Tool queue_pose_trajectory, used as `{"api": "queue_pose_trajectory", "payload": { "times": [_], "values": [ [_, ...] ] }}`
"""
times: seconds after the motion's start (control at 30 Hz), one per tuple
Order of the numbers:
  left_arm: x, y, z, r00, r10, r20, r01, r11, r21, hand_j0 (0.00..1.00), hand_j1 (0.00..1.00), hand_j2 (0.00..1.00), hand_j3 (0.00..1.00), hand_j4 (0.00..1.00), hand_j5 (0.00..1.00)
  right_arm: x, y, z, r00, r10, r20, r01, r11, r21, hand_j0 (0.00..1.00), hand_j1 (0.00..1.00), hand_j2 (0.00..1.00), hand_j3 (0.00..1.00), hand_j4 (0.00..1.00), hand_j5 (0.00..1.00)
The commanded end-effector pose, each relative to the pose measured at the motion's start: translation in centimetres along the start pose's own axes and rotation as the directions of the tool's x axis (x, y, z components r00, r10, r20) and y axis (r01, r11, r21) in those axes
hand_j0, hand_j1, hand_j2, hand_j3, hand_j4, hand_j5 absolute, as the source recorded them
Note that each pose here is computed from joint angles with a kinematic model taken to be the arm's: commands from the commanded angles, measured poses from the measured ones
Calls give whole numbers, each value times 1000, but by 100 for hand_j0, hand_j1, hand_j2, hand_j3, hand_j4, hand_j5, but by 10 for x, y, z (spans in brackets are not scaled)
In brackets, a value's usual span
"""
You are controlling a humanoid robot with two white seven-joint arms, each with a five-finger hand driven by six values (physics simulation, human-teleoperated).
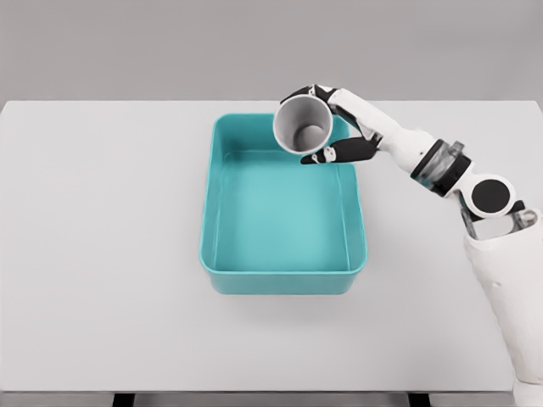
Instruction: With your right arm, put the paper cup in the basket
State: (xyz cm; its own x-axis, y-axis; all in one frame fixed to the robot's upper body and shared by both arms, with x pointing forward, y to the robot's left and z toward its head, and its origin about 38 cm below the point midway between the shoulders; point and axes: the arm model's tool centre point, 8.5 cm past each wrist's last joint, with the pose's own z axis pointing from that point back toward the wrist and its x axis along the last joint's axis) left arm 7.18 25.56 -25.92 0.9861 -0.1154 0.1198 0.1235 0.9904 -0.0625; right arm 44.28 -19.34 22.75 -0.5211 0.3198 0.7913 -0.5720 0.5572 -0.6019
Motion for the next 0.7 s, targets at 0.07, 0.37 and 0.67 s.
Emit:
{"api": "queue_pose_trajectory", "payload": {
  "times": [0.07, 0.37, 0.67],
  "values": [
    [0, 0, 0, 1000, 0, 0, 0, 1000, 0, 100, 100, 100, 100, 100, 100, 3, 13, -12, 998, 57, -16, -56, 996, 65, 64, 64, 64, 64, 64, 64],
    [0, 0, 0, 1000, 0, 2, 0, 1000, 0, 100, 100, 100, 100, 100, 100, 2, 27, -22, 977, 203, -64, -189, 964, 186, 64, 64, 64, 64, 64, 64],
    [0, 0, 0, 1000, 0, 0, 0, 1000, 0, 100, 100, 100, 100, 100, 100, 1, 40, -34, 944, 315, -100, -271, 911, 311, 64, 64, 64, 64, 64, 64]
  ]
}}
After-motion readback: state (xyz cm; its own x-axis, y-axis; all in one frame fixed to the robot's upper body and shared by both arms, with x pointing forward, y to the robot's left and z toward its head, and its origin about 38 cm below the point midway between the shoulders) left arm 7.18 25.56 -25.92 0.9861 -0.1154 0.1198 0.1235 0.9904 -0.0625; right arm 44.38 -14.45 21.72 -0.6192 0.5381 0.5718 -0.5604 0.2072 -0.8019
